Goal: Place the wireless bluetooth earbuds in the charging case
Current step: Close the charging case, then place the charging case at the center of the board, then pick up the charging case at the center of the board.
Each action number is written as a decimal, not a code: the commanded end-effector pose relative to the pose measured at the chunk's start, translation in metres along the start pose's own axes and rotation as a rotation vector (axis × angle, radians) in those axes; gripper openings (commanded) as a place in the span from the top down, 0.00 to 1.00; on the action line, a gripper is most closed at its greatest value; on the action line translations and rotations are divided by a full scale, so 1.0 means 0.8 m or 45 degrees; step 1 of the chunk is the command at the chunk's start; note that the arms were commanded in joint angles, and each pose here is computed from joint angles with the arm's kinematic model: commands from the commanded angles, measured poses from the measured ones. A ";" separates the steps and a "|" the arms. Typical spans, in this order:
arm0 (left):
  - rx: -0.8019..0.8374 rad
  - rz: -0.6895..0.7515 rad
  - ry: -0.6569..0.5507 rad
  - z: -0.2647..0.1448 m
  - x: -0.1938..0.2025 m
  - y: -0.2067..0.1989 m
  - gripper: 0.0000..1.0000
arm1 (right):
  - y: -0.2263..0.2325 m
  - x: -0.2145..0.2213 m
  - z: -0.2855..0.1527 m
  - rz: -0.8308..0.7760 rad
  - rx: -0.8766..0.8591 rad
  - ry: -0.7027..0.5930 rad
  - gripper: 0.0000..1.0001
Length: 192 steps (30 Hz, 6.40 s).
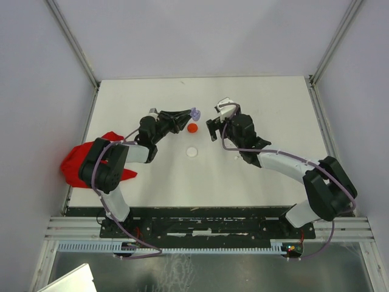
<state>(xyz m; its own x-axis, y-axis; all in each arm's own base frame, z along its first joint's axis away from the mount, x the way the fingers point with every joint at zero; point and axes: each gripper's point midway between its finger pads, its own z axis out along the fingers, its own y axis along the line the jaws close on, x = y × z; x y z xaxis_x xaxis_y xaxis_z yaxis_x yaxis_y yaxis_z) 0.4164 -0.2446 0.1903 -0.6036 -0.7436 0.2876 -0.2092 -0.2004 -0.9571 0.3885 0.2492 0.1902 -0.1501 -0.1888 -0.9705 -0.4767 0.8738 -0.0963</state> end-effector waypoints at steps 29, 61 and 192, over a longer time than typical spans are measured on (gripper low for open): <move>-0.097 -0.186 -0.047 -0.003 0.044 0.006 0.97 | 0.011 -0.003 0.065 -0.278 0.219 -0.076 0.00; -0.373 0.456 -0.292 -0.018 -0.093 0.085 0.97 | -0.015 0.044 0.000 0.072 0.114 0.478 0.00; -0.393 0.635 -0.311 -0.092 -0.103 0.026 0.40 | 0.095 0.172 0.074 -0.110 -0.318 0.914 0.18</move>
<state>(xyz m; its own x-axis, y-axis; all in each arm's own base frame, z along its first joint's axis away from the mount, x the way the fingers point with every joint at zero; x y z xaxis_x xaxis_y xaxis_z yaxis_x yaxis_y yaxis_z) 0.3950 -0.1383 0.1143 -0.5067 -0.8352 -0.2138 -0.2737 0.3910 -0.8788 0.3703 0.3039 0.0238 -0.6171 -0.5794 -0.5324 -0.6712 0.7407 -0.0282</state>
